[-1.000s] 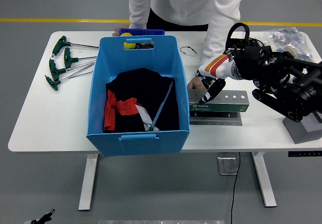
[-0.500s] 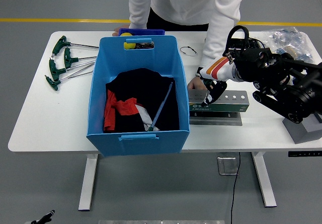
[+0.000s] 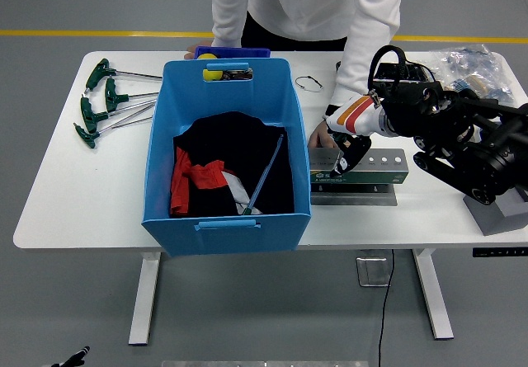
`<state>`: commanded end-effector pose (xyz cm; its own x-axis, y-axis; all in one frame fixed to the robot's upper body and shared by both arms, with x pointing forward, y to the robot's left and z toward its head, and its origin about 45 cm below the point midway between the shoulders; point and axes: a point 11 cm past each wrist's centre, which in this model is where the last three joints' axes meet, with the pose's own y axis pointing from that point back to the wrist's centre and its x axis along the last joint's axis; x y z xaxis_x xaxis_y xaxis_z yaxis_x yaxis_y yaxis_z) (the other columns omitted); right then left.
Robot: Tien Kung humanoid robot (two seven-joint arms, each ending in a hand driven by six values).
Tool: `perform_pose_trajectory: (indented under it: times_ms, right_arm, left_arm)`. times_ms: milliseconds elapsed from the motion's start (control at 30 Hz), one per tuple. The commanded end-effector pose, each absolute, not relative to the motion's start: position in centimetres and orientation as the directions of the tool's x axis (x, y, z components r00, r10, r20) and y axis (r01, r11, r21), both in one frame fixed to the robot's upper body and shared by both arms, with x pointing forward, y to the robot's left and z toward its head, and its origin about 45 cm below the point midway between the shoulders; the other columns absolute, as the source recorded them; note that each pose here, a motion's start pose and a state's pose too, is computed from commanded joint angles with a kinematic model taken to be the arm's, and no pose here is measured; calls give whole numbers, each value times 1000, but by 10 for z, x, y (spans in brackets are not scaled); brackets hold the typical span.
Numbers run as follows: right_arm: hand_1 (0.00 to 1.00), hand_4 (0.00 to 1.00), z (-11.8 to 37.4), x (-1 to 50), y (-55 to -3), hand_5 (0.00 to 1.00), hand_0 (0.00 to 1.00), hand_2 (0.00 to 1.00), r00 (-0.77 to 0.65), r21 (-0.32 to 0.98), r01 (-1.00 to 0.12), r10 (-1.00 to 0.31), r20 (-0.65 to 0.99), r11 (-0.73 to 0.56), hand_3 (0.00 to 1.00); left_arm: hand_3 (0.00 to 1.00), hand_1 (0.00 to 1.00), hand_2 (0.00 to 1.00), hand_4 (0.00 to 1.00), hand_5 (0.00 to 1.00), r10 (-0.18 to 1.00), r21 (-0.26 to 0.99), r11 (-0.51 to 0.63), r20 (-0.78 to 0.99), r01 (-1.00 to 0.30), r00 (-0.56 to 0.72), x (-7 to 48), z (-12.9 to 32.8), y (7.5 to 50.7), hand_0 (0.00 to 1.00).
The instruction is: Lift tool from toolbox,place it in box,lift tool from toolbox,place it in box
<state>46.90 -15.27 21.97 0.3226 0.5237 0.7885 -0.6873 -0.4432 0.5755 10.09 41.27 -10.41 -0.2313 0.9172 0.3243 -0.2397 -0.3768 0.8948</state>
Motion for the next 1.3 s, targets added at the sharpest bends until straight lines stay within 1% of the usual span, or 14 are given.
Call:
perform_pose_trajectory:
  times_ms: [33, 200, 233, 400, 433, 600, 633, 800, 833, 1000, 1033, 1200, 1233, 1300]
  right_arm:
    - [206, 998, 220, 469, -152, 709, 386, 219, 319, 571, -688, 521, 792, -447, 214]
    - [206, 998, 226, 471, -151, 709, 386, 219, 292, 537, -697, 496, 817, -475, 214]
    - [157, 897, 229, 472, -150, 666, 283, 178, 281, 523, -700, 485, 828, -487, 154]
    - [157, 897, 241, 476, -149, 666, 283, 178, 252, 476, -712, 445, 859, -516, 154]
    - [115, 787, 243, 476, -150, 633, 230, 136, 248, 469, -713, 438, 864, -520, 116]
    - [115, 787, 254, 479, -151, 633, 230, 136, 240, 442, -719, 405, 882, -536, 116]
    - [69, 771, 256, 480, -151, 641, 168, 95, 235, 435, -720, 399, 886, -541, 93]
    - [69, 771, 271, 483, -152, 641, 168, 95, 216, 398, -729, 365, 906, -557, 93]
    - [24, 753, 274, 483, -152, 625, 123, 60, 212, 391, -730, 358, 909, -561, 70]
    - [24, 753, 290, 487, -156, 625, 123, 60, 198, 358, -741, 324, 925, -569, 70]
    - [2, 749, 293, 487, -157, 640, 52, 34, 196, 351, -742, 315, 929, -571, 37]
    - [2, 749, 310, 489, -161, 640, 52, 34, 178, 298, -750, 253, 951, -590, 37]
    - [2, 746, 315, 489, -161, 651, 2, 8, 166, 276, -753, 233, 958, -598, 18]
    - [2, 746, 321, 488, -160, 651, 2, 8, 144, 241, -756, 205, 968, -609, 18]
  left_arm:
    - [635, 943, 914, 762, 552, 917, 895, -377, 324, -240, -231, 101, -104, 413, 917]
    - [635, 943, 914, 762, 552, 917, 894, -377, 324, -241, -234, 101, -104, 413, 917]
    - [634, 943, 914, 762, 552, 917, 894, -377, 324, -241, -234, 102, -104, 413, 916]
    - [634, 943, 914, 762, 552, 916, 893, -378, 324, -243, -236, 102, -104, 413, 916]
    - [633, 943, 914, 762, 553, 916, 893, -379, 324, -243, -236, 102, -104, 413, 916]
    - [633, 943, 914, 762, 553, 915, 893, -380, 325, -241, -238, 103, -103, 414, 916]
    - [634, 943, 914, 762, 552, 915, 893, -380, 325, -241, -238, 103, -103, 414, 916]
    - [634, 943, 914, 762, 552, 914, 893, -381, 326, -237, -241, 102, -103, 415, 916]
    - [634, 943, 914, 762, 552, 914, 893, -382, 326, -237, -242, 102, -103, 415, 916]
    - [634, 943, 914, 762, 552, 912, 894, -384, 329, -231, -245, 101, -103, 416, 916]
    - [634, 942, 914, 763, 553, 912, 894, -385, 329, -230, -246, 100, -103, 416, 915]
    - [634, 942, 914, 763, 553, 910, 894, -387, 332, -225, -248, 97, -104, 417, 915]
    - [635, 942, 913, 762, 552, 910, 894, -388, 332, -224, -249, 97, -104, 417, 915]
    - [635, 942, 913, 762, 552, 910, 895, -387, 332, -223, -249, 97, -104, 416, 915]
